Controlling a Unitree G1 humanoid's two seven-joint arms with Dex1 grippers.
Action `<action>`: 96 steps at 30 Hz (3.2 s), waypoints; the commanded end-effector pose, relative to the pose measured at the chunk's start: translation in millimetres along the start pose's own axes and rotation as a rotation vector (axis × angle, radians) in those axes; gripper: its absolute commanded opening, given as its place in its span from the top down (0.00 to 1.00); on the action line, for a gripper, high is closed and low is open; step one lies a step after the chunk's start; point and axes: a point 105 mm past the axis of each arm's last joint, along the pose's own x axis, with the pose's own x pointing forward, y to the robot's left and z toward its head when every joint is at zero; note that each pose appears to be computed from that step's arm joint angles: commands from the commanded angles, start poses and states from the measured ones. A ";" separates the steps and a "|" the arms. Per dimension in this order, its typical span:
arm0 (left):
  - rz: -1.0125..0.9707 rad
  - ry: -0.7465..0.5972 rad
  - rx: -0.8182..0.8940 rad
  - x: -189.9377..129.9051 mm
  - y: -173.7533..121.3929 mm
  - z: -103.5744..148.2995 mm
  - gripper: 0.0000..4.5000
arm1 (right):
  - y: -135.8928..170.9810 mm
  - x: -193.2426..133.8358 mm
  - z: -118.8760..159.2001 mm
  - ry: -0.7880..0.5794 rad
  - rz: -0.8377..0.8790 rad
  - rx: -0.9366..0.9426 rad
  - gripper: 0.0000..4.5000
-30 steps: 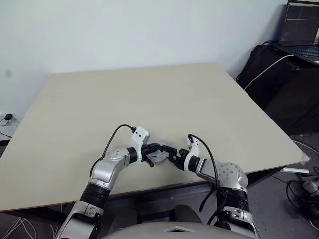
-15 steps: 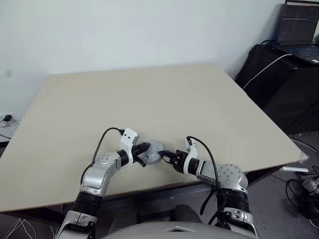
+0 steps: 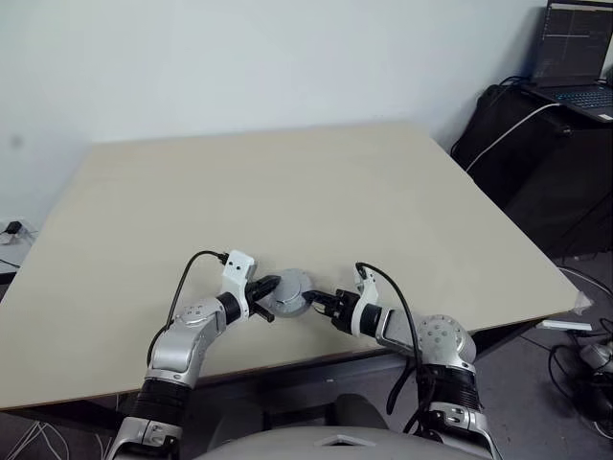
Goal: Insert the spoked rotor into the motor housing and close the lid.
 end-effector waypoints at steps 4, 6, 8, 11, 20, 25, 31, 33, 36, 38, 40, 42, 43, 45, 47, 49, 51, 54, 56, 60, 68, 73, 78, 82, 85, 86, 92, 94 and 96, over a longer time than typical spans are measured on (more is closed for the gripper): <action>0.004 0.094 -0.037 -1.9 -1.9 -26.4 1.00 | 17.6 12.0 -9.3 0.035 0.055 -0.045 0.52; 0.003 0.095 -0.037 -1.9 -2.2 -26.7 1.00 | 17.8 12.4 -10.4 0.041 0.058 -0.044 0.37; 0.002 0.095 -0.037 -1.8 -2.5 -26.8 1.00 | 17.8 13.2 -11.3 0.046 0.061 -0.042 0.22; 0.002 0.096 -0.037 -1.7 -2.9 -27.2 1.00 | 17.6 15.0 -9.9 0.038 0.061 -0.036 0.01; 0.000 0.106 -0.037 -2.3 -4.7 -31.1 1.00 | 21.6 9.6 0.3 -0.034 0.099 -0.005 0.22; -0.002 0.109 -0.037 -2.4 -5.2 -31.5 1.00 | 20.5 5.5 -1.8 -0.028 0.097 0.001 0.54; -0.003 0.105 -0.035 -1.7 -4.9 -30.2 1.00 | 18.0 5.3 -2.0 -0.023 0.083 -0.001 0.54; -0.002 0.101 -0.035 -1.7 -4.5 -29.3 1.00 | 18.0 5.5 -2.0 -0.020 0.081 -0.004 0.54; 0.004 0.092 -0.036 -2.4 -3.7 -27.4 1.00 | 17.3 5.5 -0.8 -0.023 0.074 -0.007 0.54; 0.008 0.073 -0.039 -3.3 -4.0 -24.5 1.00 | 16.5 5.0 0.4 -0.031 0.071 -0.006 0.54; 0.024 0.009 -0.042 -3.9 -4.4 -13.7 1.00 | 16.2 4.7 1.4 -0.042 0.073 0.000 0.54; 0.053 -0.110 -0.063 -6.2 -4.1 7.6 1.00 | 16.6 4.6 1.3 -0.051 0.079 0.008 0.54; 0.065 -0.161 -0.073 -8.1 -3.9 16.8 1.00 | 16.6 4.5 1.0 -0.052 0.081 0.011 0.54; 0.107 -0.278 -0.090 -15.1 -1.8 39.0 1.00 | 15.6 4.1 -0.5 -0.052 0.081 0.016 0.54; 0.144 -0.381 -0.125 -25.6 0.5 58.6 1.00 | 15.3 3.8 -1.3 -0.053 0.081 0.021 0.54; 0.183 -0.449 -0.162 -37.4 3.1 71.4 1.00 | 14.4 3.4 -1.5 -0.054 0.080 0.026 0.54; 0.206 -0.484 -0.202 -46.8 4.3 76.5 1.00 | 13.9 3.3 -1.5 -0.056 0.081 0.029 0.54; 0.233 -0.526 -0.337 -60.5 5.0 73.4 1.00 | 15.9 3.0 1.2 -0.071 0.097 0.045 0.54; 0.211 -0.524 -0.426 -65.4 0.0 63.8 1.00 | 18.3 2.4 2.8 -0.081 0.116 0.058 0.54; 0.185 -0.537 -0.661 -73.7 -11.8 37.0 1.00 | 34.2 -1.9 7.8 -0.109 0.222 0.086 0.54; 0.087 -0.640 -0.997 -76.9 -35.3 21.7 0.92 | 58.8 -2.5 18.0 -0.144 0.331 0.091 0.54; 0.002 -0.746 -1.170 -78.8 -40.6 27.2 0.57 | 75.6 -0.8 22.7 -0.147 0.393 0.081 0.54; -0.038 -0.777 -1.240 -77.4 -45.0 28.0 0.20 | 88.2 0.9 24.8 -0.145 0.428 0.068 0.54; -0.081 -0.775 -1.311 -73.3 -49.6 26.9 0.00 | 97.2 2.0 23.4 -0.126 0.456 0.059 0.54; -0.103 -0.788 -1.350 -71.6 -50.9 26.5 0.00 | 102.7 2.1 19.9 -0.098 0.472 0.048 0.54; -0.108 -0.785 -1.357 -70.7 -51.7 26.1 0.00 | 103.8 2.0 18.9 -0.091 0.474 0.046 0.54; -0.129 -0.784 -1.381 -66.4 -54.1 25.2 0.00 | 109.0 2.0 9.2 -0.029 0.489 0.040 0.54; -0.136 -0.783 -1.387 -64.8 -54.6 24.5 0.00 | 111.4 2.0 5.7 -0.009 0.496 0.039 0.54; -0.134 -0.772 -1.393 -61.6 -54.4 21.9 0.00 | 112.9 1.9 2.7 0.007 0.498 0.038 0.54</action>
